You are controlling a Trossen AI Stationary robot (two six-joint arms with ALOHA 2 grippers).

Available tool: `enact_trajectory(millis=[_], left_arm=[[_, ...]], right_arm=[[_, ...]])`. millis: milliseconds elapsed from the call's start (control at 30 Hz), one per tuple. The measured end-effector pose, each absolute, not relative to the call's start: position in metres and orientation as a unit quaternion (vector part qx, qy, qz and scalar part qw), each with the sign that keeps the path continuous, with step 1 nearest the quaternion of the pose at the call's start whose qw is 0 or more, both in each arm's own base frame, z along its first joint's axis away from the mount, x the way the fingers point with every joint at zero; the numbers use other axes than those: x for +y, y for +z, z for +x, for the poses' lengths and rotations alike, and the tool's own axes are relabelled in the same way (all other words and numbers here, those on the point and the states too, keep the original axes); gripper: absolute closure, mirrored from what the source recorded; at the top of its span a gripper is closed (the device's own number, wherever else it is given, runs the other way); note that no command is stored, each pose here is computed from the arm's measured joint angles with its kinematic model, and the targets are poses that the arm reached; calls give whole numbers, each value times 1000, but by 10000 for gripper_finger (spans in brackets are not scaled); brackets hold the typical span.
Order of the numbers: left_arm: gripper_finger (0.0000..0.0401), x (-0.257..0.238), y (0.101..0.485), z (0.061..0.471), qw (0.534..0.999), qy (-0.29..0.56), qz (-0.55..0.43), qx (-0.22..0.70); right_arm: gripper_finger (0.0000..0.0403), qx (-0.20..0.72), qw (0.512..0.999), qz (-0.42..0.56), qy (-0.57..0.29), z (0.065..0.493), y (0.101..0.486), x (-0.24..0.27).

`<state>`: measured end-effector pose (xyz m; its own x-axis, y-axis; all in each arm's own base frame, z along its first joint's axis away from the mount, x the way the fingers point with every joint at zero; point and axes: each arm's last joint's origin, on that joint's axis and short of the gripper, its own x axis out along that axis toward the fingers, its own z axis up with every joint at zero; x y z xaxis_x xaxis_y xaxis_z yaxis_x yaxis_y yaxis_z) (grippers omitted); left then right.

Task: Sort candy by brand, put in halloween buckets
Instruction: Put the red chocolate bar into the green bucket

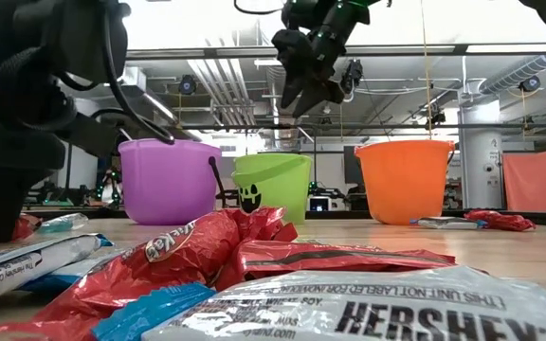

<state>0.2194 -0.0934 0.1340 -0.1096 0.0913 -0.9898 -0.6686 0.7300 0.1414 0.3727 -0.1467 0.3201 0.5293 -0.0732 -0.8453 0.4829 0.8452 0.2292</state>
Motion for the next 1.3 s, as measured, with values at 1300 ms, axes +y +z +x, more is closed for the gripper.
enact_trajectory(millis=[1300], left_arm=[[376,125,280,335,938,262,-66,218]], right_arm=[[225,394,868,241,-182,285,416,-84]])
